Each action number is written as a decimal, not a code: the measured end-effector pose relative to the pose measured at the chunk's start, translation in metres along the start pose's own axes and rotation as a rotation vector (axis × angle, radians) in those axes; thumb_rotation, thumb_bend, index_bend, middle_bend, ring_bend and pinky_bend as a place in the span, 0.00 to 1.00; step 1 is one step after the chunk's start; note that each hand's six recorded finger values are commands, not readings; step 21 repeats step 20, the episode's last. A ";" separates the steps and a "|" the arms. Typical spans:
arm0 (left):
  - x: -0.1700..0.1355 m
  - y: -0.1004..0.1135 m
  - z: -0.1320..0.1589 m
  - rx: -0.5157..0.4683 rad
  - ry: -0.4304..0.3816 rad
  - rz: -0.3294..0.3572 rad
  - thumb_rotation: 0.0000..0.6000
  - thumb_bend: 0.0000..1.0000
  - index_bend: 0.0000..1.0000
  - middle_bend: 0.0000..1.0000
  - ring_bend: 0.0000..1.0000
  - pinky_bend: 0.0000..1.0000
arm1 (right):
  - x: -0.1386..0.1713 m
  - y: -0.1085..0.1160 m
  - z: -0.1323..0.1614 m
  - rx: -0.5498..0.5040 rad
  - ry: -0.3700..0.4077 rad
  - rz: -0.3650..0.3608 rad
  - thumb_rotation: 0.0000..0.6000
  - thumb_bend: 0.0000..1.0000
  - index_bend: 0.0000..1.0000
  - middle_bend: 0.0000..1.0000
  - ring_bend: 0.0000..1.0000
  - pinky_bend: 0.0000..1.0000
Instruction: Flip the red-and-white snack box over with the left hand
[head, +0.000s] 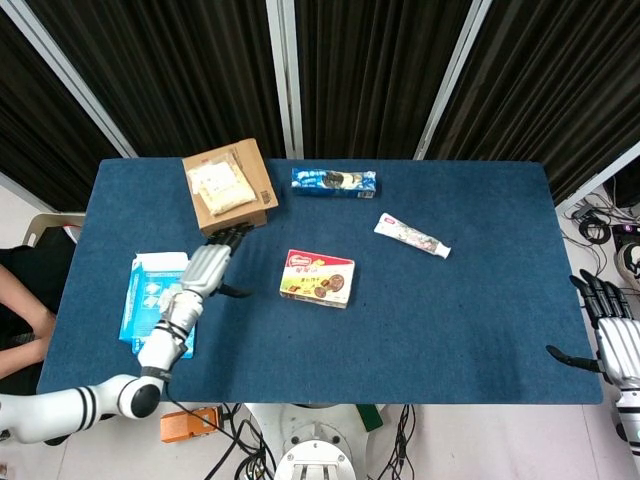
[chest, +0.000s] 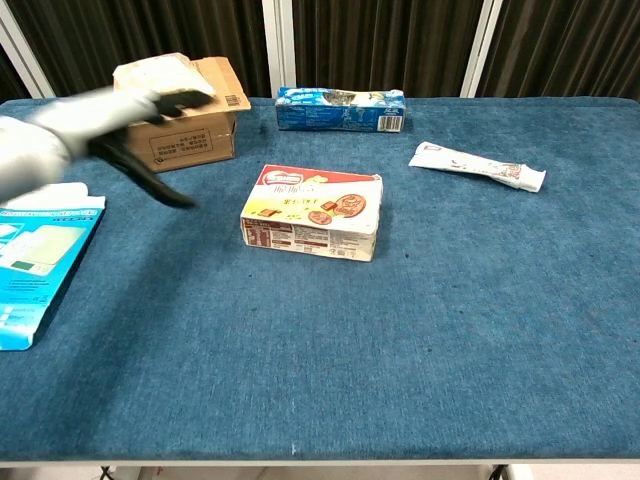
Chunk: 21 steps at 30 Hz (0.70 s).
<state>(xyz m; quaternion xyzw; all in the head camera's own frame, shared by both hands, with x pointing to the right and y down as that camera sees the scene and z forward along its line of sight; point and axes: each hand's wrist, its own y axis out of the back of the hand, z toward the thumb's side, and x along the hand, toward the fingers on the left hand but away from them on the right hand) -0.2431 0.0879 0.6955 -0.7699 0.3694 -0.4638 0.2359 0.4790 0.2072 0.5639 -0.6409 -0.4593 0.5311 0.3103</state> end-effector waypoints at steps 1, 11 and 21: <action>-0.009 0.012 -0.009 0.027 0.020 0.031 1.00 0.00 0.00 0.00 0.00 0.00 | -0.001 -0.001 -0.001 -0.002 -0.003 0.004 1.00 0.15 0.00 0.00 0.00 0.00; -0.107 0.067 -0.085 0.233 0.171 0.218 1.00 0.00 0.00 0.00 0.00 0.00 | -0.008 0.000 -0.002 -0.001 0.011 -0.012 1.00 0.15 0.00 0.00 0.00 0.00; -0.192 0.059 -0.121 0.322 0.233 0.245 1.00 0.00 0.00 0.00 0.00 0.00 | -0.006 -0.009 0.010 0.005 0.038 -0.017 1.00 0.15 0.00 0.00 0.00 0.00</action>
